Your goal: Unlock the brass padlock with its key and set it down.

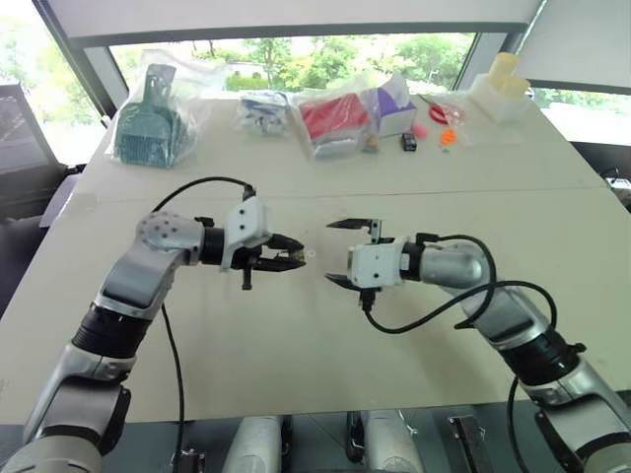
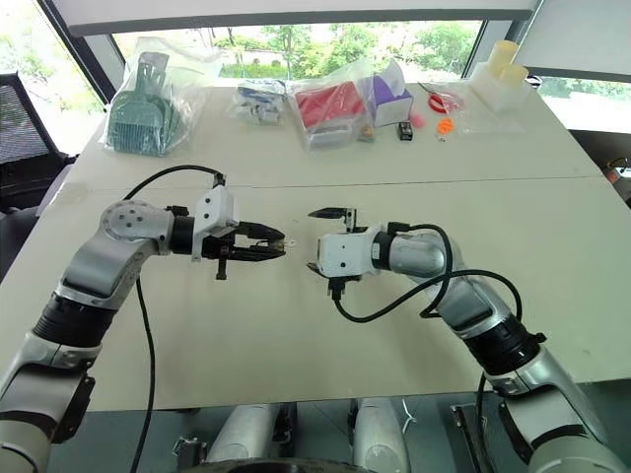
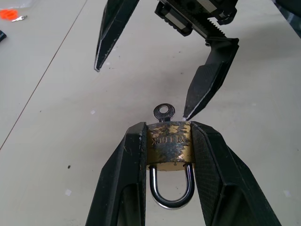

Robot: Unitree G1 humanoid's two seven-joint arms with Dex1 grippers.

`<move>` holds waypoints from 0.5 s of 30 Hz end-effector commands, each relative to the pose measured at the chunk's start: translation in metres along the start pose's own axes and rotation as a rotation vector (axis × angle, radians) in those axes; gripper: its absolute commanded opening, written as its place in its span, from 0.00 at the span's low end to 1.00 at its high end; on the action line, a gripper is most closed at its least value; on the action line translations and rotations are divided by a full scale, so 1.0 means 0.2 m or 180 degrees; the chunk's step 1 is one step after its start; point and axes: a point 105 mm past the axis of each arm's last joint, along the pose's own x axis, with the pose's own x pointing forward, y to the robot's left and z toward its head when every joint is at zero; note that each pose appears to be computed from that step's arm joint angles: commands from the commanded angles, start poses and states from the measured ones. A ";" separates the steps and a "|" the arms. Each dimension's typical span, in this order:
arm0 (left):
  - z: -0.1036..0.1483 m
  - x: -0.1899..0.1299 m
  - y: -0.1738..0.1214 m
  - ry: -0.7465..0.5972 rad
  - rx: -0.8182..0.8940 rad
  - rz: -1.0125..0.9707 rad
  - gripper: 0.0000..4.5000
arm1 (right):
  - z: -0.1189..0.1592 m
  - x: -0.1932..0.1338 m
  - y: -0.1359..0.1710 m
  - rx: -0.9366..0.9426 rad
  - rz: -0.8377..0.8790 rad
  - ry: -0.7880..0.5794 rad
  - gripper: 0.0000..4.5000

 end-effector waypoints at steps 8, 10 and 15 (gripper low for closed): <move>0.07 -0.02 0.08 0.0006 0.0324 0.0016 0.18 | 0.11 0.03 -0.08 -0.0428 -0.0295 -0.0276 1.00; 0.07 -0.01 0.08 -0.0004 0.0334 0.0012 0.18 | 0.12 0.03 -0.08 -0.0445 -0.0292 -0.0305 1.00; 0.07 -0.01 0.08 0.0000 0.0367 0.0018 0.18 | 0.13 0.04 -0.07 -0.0475 -0.0286 -0.0338 0.60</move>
